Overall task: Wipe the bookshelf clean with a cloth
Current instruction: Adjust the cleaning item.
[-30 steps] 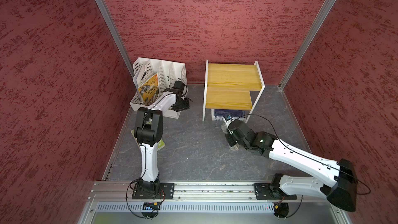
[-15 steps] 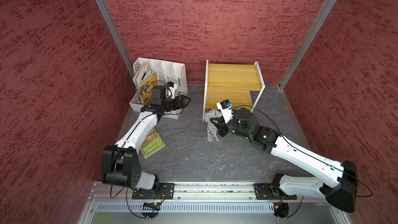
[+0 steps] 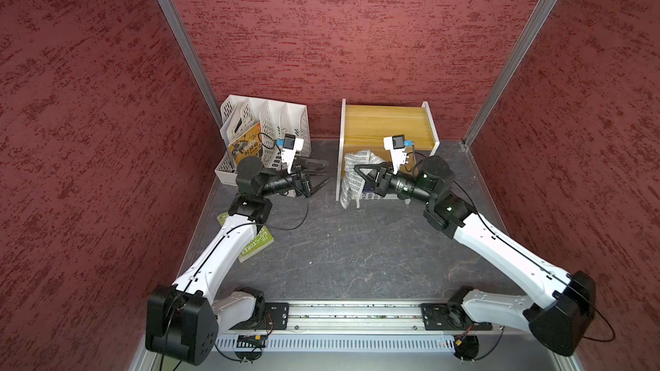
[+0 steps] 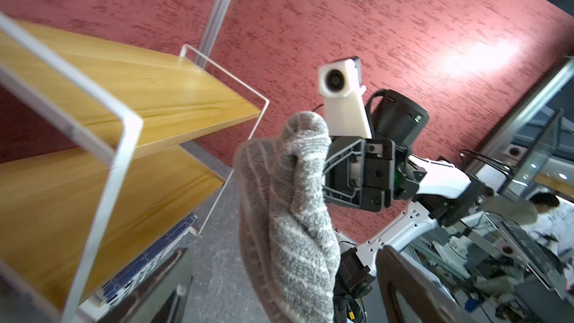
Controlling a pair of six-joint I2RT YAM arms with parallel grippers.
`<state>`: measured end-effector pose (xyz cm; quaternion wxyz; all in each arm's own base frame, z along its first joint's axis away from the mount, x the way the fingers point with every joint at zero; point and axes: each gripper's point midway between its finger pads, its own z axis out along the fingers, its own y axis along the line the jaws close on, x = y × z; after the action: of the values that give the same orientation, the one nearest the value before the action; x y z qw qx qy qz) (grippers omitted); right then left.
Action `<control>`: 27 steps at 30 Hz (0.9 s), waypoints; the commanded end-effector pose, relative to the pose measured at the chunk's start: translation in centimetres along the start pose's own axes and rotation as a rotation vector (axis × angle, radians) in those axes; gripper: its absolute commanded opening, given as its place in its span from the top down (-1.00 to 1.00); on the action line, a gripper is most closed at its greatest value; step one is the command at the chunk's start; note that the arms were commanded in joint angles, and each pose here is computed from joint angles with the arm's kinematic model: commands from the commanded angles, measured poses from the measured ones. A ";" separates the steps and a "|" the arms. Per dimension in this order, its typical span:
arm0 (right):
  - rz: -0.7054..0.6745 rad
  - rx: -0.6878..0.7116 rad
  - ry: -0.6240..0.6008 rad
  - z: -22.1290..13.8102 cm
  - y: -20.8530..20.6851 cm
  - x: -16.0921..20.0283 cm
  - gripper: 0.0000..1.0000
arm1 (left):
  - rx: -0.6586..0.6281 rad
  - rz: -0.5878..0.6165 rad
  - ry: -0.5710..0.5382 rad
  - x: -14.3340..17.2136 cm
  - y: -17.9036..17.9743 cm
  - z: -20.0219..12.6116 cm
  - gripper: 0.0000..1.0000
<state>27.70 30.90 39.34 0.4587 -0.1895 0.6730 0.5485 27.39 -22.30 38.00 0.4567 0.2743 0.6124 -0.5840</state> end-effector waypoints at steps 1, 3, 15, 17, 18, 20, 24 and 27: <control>-0.009 -0.131 -0.005 0.1 3.1 -1.7 0.98 | 0.085 0.092 -0.017 -1.4 -2.6 0.6 -0.91; -0.001 -0.142 -0.005 0.4 3.2 -1.8 0.97 | 0.110 0.090 -0.005 -1.4 -2.9 1.4 -0.92; 0.048 -0.148 -0.074 0.4 3.4 -3.6 0.82 | 0.178 -0.001 0.093 -0.2 -2.3 4.4 -0.67; 0.061 -0.137 -0.107 0.1 3.0 -4.0 0.79 | 0.183 -0.006 0.100 -0.1 -2.3 4.5 -0.57; 0.069 -0.139 -0.117 0.0 2.9 -4.2 0.79 | 0.185 -0.006 0.102 -0.1 -2.3 4.5 -0.51; 0.089 -0.135 -0.127 -0.2 2.5 -4.5 0.78 | 0.184 -0.005 0.104 -0.1 -2.2 4.5 -0.36; 0.095 -0.134 -0.118 -0.1 2.3 -4.6 0.69 | 0.179 0.007 0.105 -0.2 -2.1 4.5 0.04; 0.097 -0.126 -0.097 0.0 2.0 -4.3 0.59 | 0.165 -0.010 0.113 -0.3 -1.6 4.6 0.46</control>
<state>28.32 31.09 42.74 0.4360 -0.1599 0.6351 0.6173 27.02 -26.92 39.11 0.3939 0.3319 0.5896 -0.6222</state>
